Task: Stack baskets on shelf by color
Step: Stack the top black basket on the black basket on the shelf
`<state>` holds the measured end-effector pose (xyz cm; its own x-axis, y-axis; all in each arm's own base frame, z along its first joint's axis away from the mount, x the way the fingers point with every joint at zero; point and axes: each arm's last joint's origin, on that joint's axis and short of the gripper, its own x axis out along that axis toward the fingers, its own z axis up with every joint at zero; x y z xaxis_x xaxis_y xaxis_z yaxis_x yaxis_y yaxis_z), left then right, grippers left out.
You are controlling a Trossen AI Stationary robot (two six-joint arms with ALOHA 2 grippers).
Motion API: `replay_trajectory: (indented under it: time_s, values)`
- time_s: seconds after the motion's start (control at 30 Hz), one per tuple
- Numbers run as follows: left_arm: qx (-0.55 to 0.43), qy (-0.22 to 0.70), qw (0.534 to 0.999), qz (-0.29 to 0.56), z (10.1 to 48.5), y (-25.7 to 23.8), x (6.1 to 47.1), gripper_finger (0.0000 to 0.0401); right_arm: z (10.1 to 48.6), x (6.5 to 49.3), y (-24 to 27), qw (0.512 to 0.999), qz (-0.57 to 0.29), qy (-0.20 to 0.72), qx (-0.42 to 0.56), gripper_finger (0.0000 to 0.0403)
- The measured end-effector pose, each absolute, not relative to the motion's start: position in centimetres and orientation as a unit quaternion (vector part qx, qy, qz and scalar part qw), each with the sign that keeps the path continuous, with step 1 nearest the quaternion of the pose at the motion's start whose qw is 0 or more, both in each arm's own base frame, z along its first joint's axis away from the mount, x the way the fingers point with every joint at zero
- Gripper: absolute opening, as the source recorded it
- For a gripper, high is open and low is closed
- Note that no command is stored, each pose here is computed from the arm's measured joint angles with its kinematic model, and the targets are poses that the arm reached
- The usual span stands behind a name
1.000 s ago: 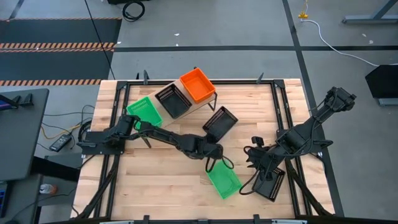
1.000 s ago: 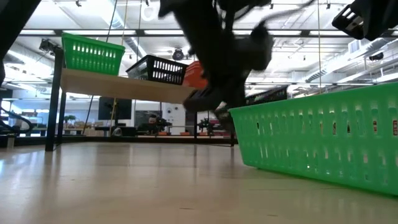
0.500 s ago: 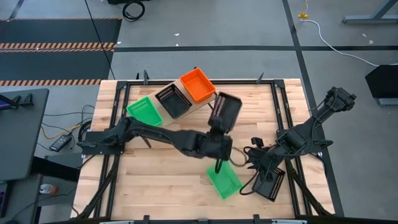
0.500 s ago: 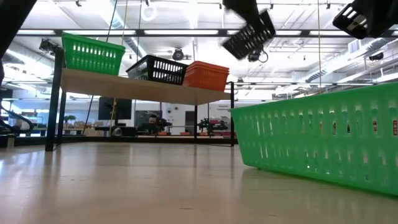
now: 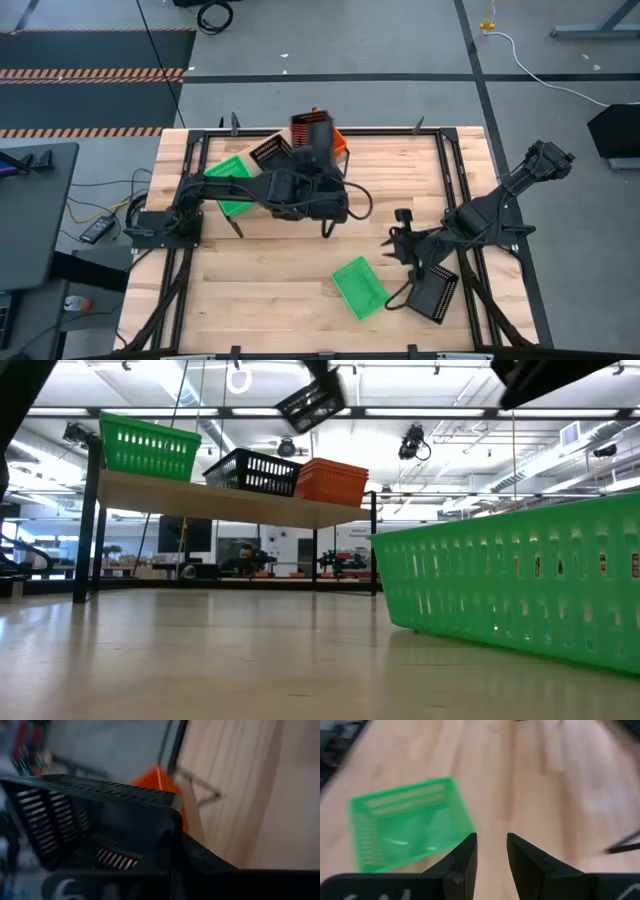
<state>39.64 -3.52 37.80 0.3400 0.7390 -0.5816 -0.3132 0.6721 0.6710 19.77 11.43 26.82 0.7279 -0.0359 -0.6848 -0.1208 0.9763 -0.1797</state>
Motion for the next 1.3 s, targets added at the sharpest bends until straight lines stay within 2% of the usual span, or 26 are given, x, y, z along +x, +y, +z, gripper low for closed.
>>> replay_trajectory:
  time_s: [0.1, 0.3, 0.7, 1.0, 1.3]
  values:
    - [0.177, 0.501, 0.772, 0.35, 37.3, -2.5, 38.7, 0.0014, 26.9, 20.3, 10.5, 0.923, -0.01, 0.364, -0.126, 0.0113]
    - [0.098, 0.512, 0.78, 0.347, 36.5, -1.6, 39.1, 0.0016, 26.8, 20.9, 8.9, 0.919, -0.049, 0.375, -0.115, 0.0113]
    - [0.087, 0.496, 0.781, 0.37, 36.6, -1.6, 39.0, 0.0014, 26.5, 20.7, 8.4, 0.91, -0.06, 0.393, -0.116, 0.0113]
    - [0.077, 0.433, 0.805, 0.399, 40.7, -1.7, 35.8, 0.0014, 26.3, 20.4, 8.3, 0.905, -0.068, 0.407, -0.106, 0.0113]
    - [0.0, 0.451, 0.815, 0.364, 41.5, -0.1, 34.8, 0.0014, 26.3, 20.4, 8.3, 0.906, -0.071, 0.408, -0.088, 0.0113]
